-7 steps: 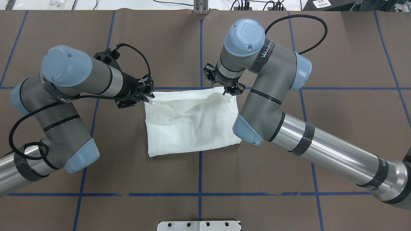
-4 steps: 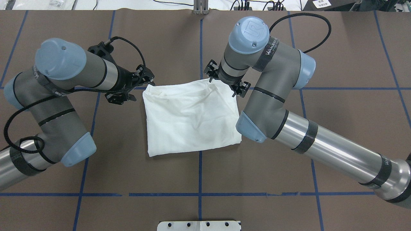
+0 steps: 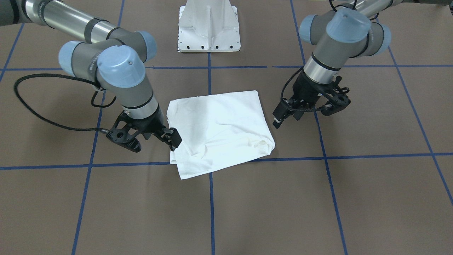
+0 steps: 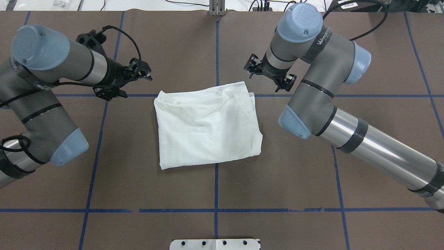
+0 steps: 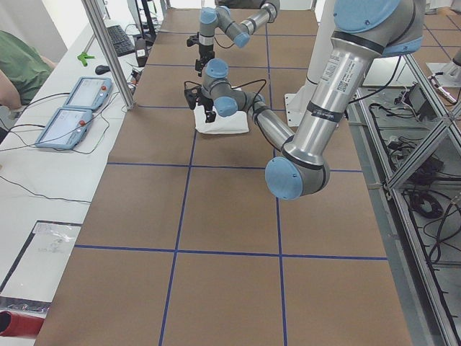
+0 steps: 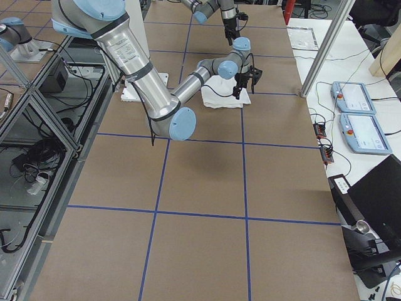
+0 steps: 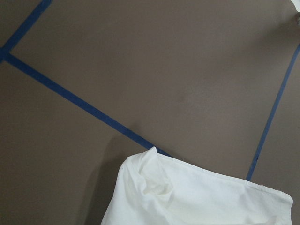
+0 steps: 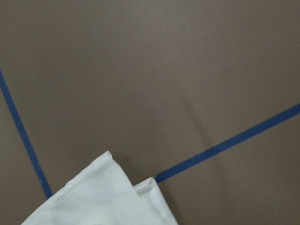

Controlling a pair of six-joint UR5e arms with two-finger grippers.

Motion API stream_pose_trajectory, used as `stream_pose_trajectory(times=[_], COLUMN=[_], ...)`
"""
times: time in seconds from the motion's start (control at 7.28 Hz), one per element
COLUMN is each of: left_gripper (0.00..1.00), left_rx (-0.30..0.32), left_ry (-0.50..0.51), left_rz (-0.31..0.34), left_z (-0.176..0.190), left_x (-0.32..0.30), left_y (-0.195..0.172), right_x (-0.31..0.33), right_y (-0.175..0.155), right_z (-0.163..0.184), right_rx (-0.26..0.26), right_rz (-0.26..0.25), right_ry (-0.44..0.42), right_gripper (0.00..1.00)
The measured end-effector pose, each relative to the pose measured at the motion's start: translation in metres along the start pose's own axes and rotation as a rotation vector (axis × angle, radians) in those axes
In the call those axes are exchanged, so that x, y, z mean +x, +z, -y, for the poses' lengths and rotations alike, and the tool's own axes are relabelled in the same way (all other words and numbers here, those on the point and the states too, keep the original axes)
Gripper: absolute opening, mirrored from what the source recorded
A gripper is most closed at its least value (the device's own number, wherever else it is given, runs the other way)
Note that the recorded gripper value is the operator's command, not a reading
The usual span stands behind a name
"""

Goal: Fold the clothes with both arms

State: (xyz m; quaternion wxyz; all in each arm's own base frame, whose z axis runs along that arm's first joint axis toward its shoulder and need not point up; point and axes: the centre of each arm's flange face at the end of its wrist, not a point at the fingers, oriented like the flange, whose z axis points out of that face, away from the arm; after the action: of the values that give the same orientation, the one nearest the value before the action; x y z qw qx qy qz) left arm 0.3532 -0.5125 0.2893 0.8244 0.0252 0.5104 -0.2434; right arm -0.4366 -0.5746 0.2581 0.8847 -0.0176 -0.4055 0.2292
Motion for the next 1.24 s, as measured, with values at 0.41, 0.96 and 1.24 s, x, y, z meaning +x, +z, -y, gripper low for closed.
stream_pose_trajectory(times=[0.41, 0.96, 1.24], left_gripper=[1.00, 1.00, 1.00], left_rx=[0.051, 0.075, 0.021], left_ry=[0.313, 0.658, 0.833], left_rz=[0.085, 0.301, 0.369], left_z=[0.093, 0.190, 0.208], left_x=[-0.121, -0.255, -0.327], left_y=[-0.067, -0.168, -0.208], right_x=[0.132, 0.396, 0.497], right_y=[-0.033, -0.086, -0.105], right_z=[0.128, 0.230, 0.235], right_rx=[-0.004, -0.059, -0.094], right_rz=[-0.043, -0.060, -0.052], right_ry=[-0.255, -0.549, -0.645], right_gripper=[1.00, 1.00, 1.00])
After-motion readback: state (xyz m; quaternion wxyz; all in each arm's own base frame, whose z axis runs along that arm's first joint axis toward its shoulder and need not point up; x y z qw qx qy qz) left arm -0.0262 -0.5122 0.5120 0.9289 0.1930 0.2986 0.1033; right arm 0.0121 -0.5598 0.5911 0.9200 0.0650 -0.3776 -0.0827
